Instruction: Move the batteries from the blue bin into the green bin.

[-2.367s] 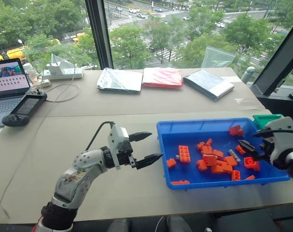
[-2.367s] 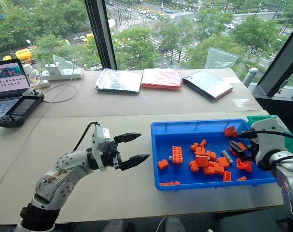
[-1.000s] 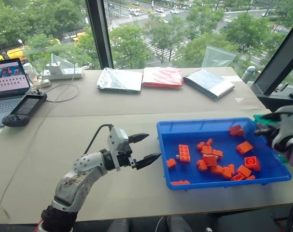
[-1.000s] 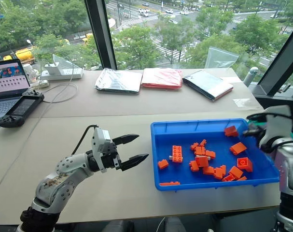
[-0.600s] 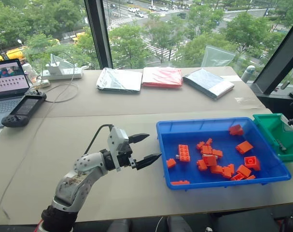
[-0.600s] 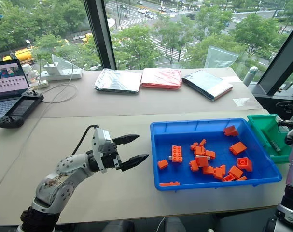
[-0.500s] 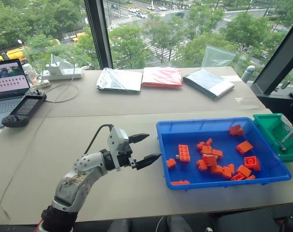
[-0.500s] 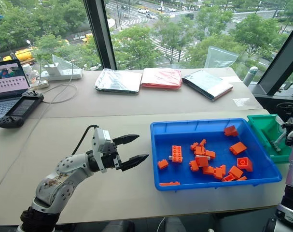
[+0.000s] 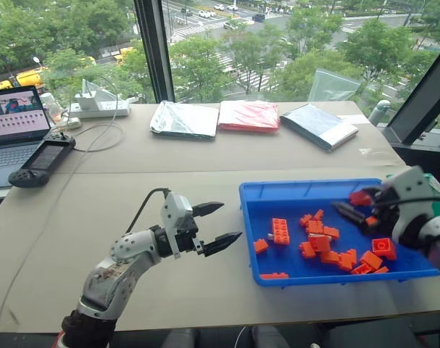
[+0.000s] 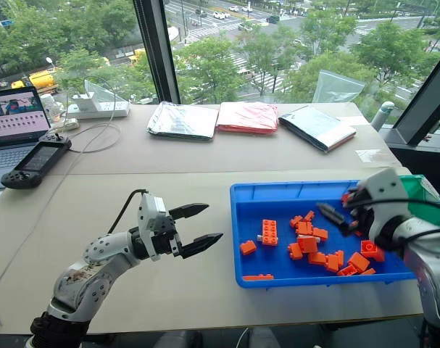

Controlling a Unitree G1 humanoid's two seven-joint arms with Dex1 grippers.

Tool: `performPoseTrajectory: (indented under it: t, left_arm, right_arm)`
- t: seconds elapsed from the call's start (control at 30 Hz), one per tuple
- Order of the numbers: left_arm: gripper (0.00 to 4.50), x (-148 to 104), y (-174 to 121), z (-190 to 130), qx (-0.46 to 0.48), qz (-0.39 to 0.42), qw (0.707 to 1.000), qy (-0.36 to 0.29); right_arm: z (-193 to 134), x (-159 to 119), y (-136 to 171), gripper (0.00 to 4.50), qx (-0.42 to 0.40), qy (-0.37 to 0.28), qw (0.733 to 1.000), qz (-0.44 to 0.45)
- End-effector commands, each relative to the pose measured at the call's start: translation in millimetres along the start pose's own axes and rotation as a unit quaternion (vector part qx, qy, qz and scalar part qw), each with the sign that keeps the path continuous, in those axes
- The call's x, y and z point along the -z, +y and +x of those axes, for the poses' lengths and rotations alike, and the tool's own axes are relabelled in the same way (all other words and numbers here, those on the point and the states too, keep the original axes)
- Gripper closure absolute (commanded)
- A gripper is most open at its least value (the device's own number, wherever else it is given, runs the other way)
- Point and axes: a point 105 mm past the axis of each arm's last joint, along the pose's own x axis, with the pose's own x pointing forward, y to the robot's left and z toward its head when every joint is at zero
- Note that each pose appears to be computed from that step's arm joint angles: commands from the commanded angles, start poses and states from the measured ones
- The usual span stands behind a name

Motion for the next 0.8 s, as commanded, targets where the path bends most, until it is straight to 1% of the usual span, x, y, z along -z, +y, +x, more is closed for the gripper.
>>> performPoseTrajectory:
  t: [0.03,0.1,0.2,0.33,0.47,0.63,0.8]
  left_arm:
    - [0.0,-8,-6,1,0.012,0.012,1.0,-0.018]
    - [0.0,-8,-7,1,0.016,0.008,1.0,-0.017]
    - [0.0,-7,-9,2,0.022,0.006,1.0,-0.016]
    - [0.0,-8,-8,3,0.026,0.005,1.0,-0.016]
    - [0.0,-8,-9,4,0.033,0.005,0.999,-0.015]
    - [0.0,-9,-8,4,0.034,0.006,0.999,-0.014]
    - [0.0,-10,-7,4,0.03,0.008,0.999,-0.012]
  right_arm:
    - [-21,-14,33,0.09,-0.082,-0.014,0.996,-0.024]
    - [-22,-8,34,0.09,-0.078,0.002,0.997,-0.014]
    - [-19,3,43,0.09,-0.088,0.024,0.996,-0.013]
    - [-16,18,40,0.09,-0.06,0.048,0.997,-0.002]
    - [-9,28,41,0.09,-0.037,0.054,0.998,0.014]
    - [-1,39,28,0.09,0.018,0.065,0.997,0.04]
    - [6,44,30,0.09,0.022,0.063,0.996,0.062]
